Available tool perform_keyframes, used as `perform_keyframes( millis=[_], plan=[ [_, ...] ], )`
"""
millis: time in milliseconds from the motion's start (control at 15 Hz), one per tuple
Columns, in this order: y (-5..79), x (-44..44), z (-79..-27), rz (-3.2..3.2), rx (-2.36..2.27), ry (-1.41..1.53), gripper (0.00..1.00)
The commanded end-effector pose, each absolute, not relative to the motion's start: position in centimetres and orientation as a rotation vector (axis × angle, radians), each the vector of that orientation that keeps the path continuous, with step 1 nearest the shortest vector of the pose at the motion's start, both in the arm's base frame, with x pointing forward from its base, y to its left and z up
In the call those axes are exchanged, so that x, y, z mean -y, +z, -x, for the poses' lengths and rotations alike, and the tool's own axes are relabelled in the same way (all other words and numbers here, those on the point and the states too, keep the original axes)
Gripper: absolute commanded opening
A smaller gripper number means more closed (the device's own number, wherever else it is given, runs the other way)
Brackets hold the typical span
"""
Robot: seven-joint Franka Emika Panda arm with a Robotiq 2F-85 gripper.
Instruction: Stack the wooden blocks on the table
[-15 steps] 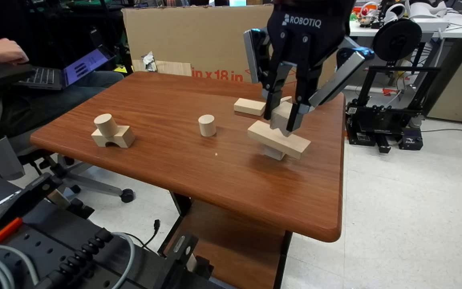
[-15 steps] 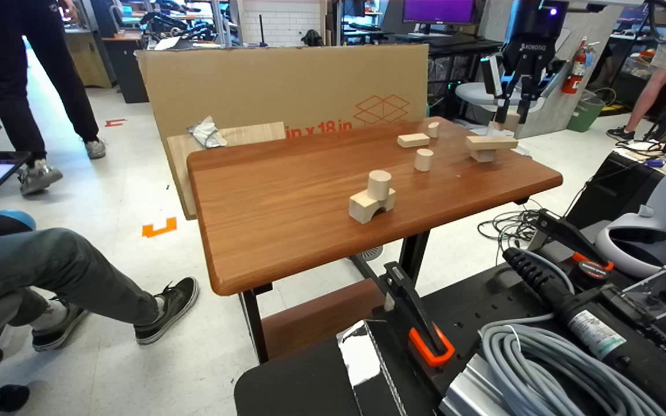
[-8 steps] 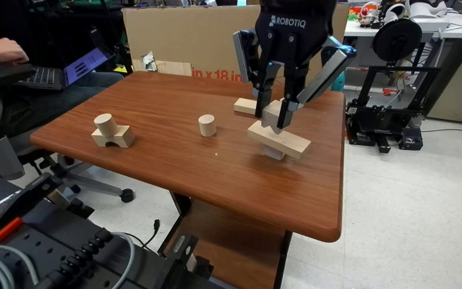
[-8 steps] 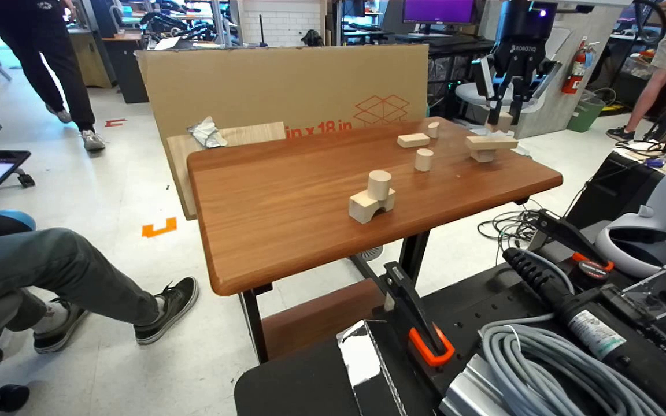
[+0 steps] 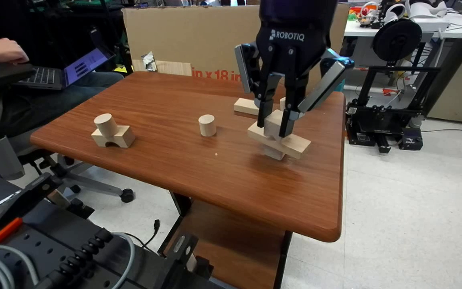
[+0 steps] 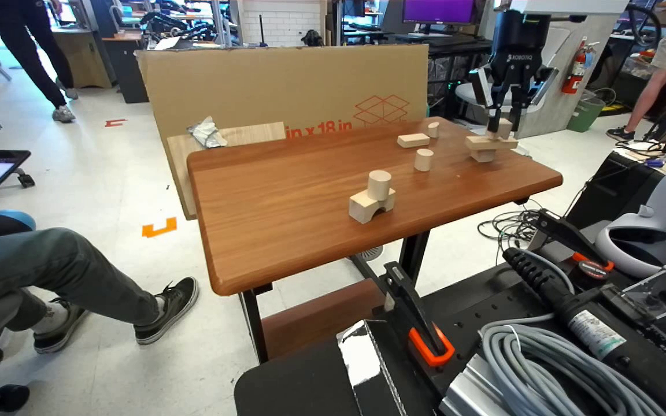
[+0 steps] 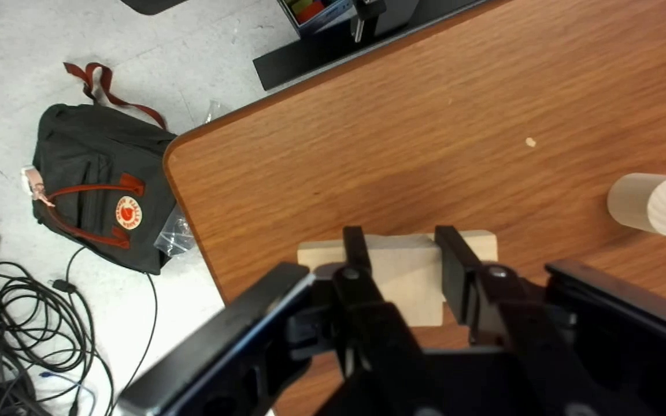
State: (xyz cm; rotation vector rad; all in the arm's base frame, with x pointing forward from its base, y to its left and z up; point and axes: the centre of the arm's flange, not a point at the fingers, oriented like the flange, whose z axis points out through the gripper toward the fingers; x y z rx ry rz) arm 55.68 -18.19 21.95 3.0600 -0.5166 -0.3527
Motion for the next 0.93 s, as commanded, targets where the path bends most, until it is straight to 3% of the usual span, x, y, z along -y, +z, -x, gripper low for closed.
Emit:
perform_keyframes(
  millis=[0,400,667,867],
  plan=[
    [21.7,17.9,-56.6,-3.021,0.509,-0.396,0.59],
    [28.4,16.1,-54.0,-3.122,0.418,-0.233,0.99],
    [36.3,15.3,-51.6,-3.147,0.365,-0.109,1.0],
    [35.7,15.7,-53.0,-3.138,0.372,-0.137,1.0]
  ],
)
